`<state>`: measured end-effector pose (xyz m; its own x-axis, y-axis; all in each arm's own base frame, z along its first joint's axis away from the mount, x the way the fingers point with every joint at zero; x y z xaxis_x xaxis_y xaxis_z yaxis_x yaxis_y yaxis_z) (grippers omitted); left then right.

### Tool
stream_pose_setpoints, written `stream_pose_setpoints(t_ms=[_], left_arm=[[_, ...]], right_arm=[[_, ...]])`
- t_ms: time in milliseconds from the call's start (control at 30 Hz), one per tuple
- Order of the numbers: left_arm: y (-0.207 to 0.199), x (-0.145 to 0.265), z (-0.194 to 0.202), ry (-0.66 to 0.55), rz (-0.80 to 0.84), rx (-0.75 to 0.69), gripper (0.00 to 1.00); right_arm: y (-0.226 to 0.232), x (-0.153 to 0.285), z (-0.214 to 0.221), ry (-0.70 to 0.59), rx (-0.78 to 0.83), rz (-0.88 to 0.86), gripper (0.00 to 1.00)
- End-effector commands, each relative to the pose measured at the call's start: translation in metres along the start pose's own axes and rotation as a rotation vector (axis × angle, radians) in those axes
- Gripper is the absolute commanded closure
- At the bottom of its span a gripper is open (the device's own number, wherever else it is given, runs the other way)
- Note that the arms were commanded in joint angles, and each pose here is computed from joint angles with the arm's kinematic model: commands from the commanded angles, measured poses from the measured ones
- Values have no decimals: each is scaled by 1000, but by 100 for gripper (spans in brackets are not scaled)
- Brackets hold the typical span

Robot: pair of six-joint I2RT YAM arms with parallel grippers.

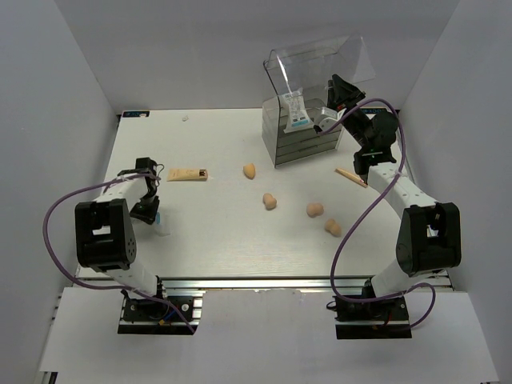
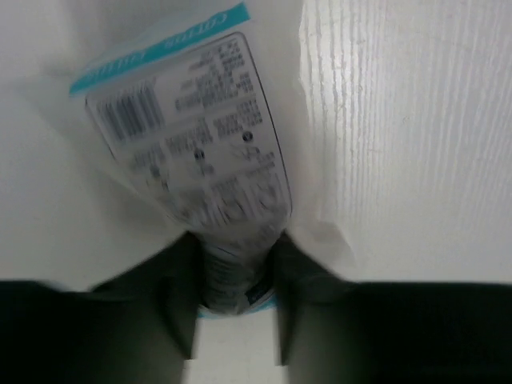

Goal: Organize the makeup

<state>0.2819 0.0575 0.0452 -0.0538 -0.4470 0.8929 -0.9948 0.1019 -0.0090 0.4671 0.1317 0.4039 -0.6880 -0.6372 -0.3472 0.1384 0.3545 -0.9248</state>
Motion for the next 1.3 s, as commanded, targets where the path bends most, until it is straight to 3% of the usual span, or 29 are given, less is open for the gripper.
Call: stream_pose_setpoints(t_ms=[0, 67, 100, 167, 300, 433, 500, 600, 633, 800, 833, 1000, 1133, 1233, 1267], left_arm=[[-12, 0, -3, -7, 83, 27, 66], [-12, 1, -2, -1, 103, 21, 79], [-17, 8, -5, -7, 143, 27, 91], [-25, 20, -3, 21, 214, -13, 99], [-53, 78, 2, 48, 500, -108, 100], [-78, 178, 59, 115, 1049, -366, 100], [-78, 220, 84, 185, 1336, -417, 100], [-79, 258, 123, 267, 1577, -540, 100], [-71, 270, 147, 295, 1642, -673, 100], [-66, 307, 228, 239, 1766, -1135, 100], [-69, 307, 235, 162, 1785, -1224, 100], [-74, 311, 286, 41, 1846, -1525, 100], [-101, 335, 308, -72, 1910, -1563, 100], [-129, 330, 323, -143, 1883, -1548, 100], [-146, 346, 318, -215, 1896, -1478, 100]], right_arm=[[-31, 6, -8, 2, 4, 76, 73], [-31, 6, -8, 2, 7, 76, 73], [-31, 6, -7, 4, 7, 77, 73], [-33, 5, -7, 4, 6, 80, 73], [-35, 4, -5, 15, -9, 84, 73], [-37, 2, -3, 25, -14, 90, 73], [-39, 2, -2, 28, -15, 93, 73], [-38, 1, -2, 28, -25, 87, 73], [-37, 0, -3, 25, -27, 83, 73], [-36, -2, -1, 26, -28, 77, 73], [-36, -2, 0, 28, -29, 77, 73], [-38, -5, 4, 41, -32, 80, 73], [-38, -5, 3, 41, -31, 78, 72], [-40, -6, 3, 42, -28, 82, 72], [-41, -5, 3, 44, -30, 82, 72]])
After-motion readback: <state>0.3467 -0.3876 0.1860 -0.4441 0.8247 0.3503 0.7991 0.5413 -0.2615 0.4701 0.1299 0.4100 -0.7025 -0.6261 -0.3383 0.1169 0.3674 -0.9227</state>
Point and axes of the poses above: each gripper's point midway between its finger pads, its own x axis back along the fingers, its own y axis along the line the jaws close on, z = x × y, the point moved 2 cm from there along x, back along the fingers
